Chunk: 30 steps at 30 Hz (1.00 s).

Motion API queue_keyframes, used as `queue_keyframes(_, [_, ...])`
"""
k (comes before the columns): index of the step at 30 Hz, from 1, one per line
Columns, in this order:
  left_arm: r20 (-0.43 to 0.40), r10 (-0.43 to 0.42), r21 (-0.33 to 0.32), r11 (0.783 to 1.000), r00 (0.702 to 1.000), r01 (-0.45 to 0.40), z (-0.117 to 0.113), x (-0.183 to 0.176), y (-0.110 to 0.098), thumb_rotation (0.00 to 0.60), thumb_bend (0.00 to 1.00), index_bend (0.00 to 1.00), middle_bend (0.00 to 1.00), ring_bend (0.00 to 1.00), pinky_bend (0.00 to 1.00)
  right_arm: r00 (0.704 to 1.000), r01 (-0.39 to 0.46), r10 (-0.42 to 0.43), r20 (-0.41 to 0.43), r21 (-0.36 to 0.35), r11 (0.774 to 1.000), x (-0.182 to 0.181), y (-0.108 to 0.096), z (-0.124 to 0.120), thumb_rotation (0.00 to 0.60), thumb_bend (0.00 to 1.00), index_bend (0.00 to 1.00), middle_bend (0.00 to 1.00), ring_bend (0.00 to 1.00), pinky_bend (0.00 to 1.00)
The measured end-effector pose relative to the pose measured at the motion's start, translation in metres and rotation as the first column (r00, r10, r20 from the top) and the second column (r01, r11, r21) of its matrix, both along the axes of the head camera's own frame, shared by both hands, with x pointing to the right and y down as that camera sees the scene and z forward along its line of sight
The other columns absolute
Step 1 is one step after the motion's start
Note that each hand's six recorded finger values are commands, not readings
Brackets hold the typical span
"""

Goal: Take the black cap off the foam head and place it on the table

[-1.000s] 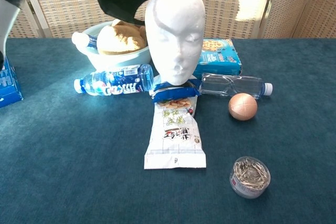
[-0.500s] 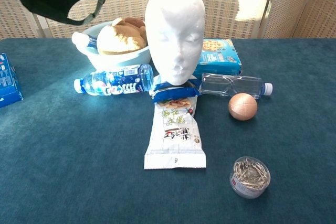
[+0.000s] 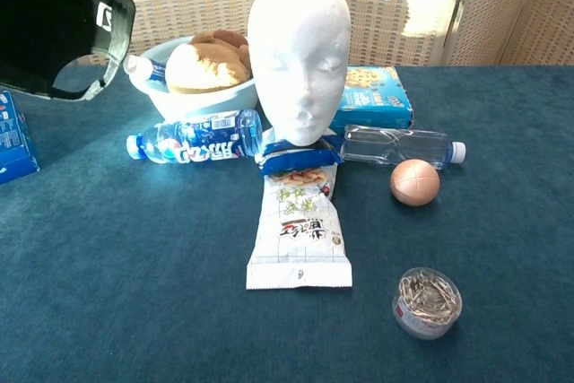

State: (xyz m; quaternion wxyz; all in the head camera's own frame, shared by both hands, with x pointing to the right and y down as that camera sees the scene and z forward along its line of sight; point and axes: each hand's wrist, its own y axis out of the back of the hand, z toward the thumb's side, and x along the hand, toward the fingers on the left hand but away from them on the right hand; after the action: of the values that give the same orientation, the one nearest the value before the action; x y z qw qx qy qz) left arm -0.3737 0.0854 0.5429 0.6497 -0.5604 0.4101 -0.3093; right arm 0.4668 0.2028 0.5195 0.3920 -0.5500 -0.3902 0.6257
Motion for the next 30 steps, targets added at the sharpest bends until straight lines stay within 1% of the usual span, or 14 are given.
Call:
queue_keyframes(2, [0.015, 0.008, -0.029, 1.0, 1.0, -0.008, 0.008, -0.002, 0.011, 0.6, 0.45, 0.63, 1.0, 1.0, 1.0, 1.0, -0.003, 0.003, 0.0, 0.0, 1.0, 0.001, 0.0, 0.0, 0.6, 0.29, 0.28, 0.31, 0.22, 0.31])
queue_keyframes(5, [0.026, 0.013, -0.051, 0.999, 1.0, -0.011, 0.015, -0.002, 0.019, 0.6, 0.45, 0.63, 1.0, 1.0, 1.0, 1.0, -0.006, 0.006, -0.003, -0.001, 1.0, 0.002, 0.001, -0.001, 0.6, 0.29, 0.28, 0.31, 0.22, 0.31])
queue_keyframes(7, [0.031, 0.021, -0.078, 0.997, 0.999, -0.018, 0.022, -0.002, 0.026, 0.6, 0.45, 0.63, 1.0, 1.0, 1.0, 1.0, -0.007, 0.007, -0.004, 0.0, 1.0, 0.003, 0.002, -0.001, 0.6, 0.29, 0.28, 0.31, 0.22, 0.31])
queue_keyframes(17, [0.044, 0.066, -0.151, 0.987, 0.997, -0.059, 0.052, 0.009, 0.046, 0.6, 0.45, 0.63, 1.0, 1.0, 1.0, 1.0, -0.006, 0.006, -0.001, -0.001, 1.0, 0.002, 0.002, -0.001, 0.6, 0.29, 0.28, 0.31, 0.22, 0.31])
queue_keyframes(24, [0.079, 0.129, -0.207, 0.972, 0.988, -0.11, 0.084, 0.026, 0.054, 0.6, 0.45, 0.63, 1.0, 1.0, 1.0, 1.0, -0.008, 0.008, -0.001, 0.0, 1.0, 0.002, 0.004, -0.002, 0.6, 0.29, 0.28, 0.31, 0.22, 0.31])
queue_keyframes(30, [0.081, 0.169, -0.28, 0.95, 0.982, -0.14, 0.112, 0.041, 0.063, 0.6, 0.45, 0.62, 1.0, 1.0, 1.0, 1.0, -0.021, 0.021, -0.006, -0.001, 1.0, 0.006, 0.006, -0.002, 0.6, 0.29, 0.28, 0.31, 0.22, 0.31])
